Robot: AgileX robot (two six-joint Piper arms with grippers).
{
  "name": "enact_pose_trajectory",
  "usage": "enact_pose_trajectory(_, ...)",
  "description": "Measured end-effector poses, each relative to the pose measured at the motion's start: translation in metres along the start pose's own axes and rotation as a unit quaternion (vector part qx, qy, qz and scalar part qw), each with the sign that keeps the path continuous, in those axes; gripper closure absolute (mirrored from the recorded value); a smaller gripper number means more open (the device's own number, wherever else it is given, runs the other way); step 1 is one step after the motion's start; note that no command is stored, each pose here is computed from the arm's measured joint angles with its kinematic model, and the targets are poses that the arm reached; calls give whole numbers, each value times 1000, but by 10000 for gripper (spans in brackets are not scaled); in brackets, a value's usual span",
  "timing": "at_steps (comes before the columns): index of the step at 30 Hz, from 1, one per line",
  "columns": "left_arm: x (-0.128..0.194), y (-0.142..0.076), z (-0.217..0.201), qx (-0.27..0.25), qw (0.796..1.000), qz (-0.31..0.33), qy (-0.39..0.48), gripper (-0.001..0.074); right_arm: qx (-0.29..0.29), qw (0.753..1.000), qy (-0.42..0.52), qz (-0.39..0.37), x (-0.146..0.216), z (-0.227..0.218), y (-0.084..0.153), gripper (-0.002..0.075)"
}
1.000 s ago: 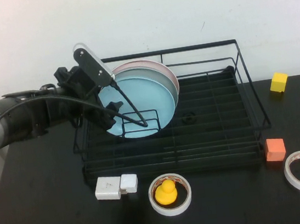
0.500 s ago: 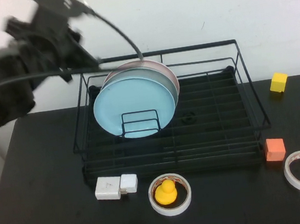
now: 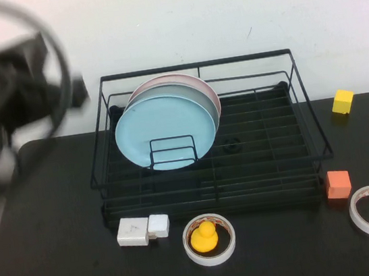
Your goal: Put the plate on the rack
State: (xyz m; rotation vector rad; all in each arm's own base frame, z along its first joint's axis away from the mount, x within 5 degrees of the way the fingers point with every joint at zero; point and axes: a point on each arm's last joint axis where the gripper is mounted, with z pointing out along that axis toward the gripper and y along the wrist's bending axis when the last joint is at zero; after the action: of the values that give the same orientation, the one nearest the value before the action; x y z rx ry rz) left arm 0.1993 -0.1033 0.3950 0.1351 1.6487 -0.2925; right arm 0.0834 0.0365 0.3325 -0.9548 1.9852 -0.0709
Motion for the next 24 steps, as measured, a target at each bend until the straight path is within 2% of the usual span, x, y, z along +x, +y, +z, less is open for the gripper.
enact_pose_trajectory(4, 30, -7, -32, 93, 996, -2, 16, 735, -9, 1000, -9, 5, 27, 13, 16, 725)
enact_pose_trajectory(8, 66, -5, -54, 146, 988, 2, 43, 735, -42, 999, 8, 25, 47, 29, 32, 725)
enact_pose_trajectory(15, 107, -3, -72, 197, 977, 11, 80, 735, -75, 996, 21, 51, 58, 37, 44, 725)
enact_pose_trajectory(24, 109, -5, -74, 216, 973, 11, 82, 735, -76, 995, 19, 54, 58, 37, 44, 725)
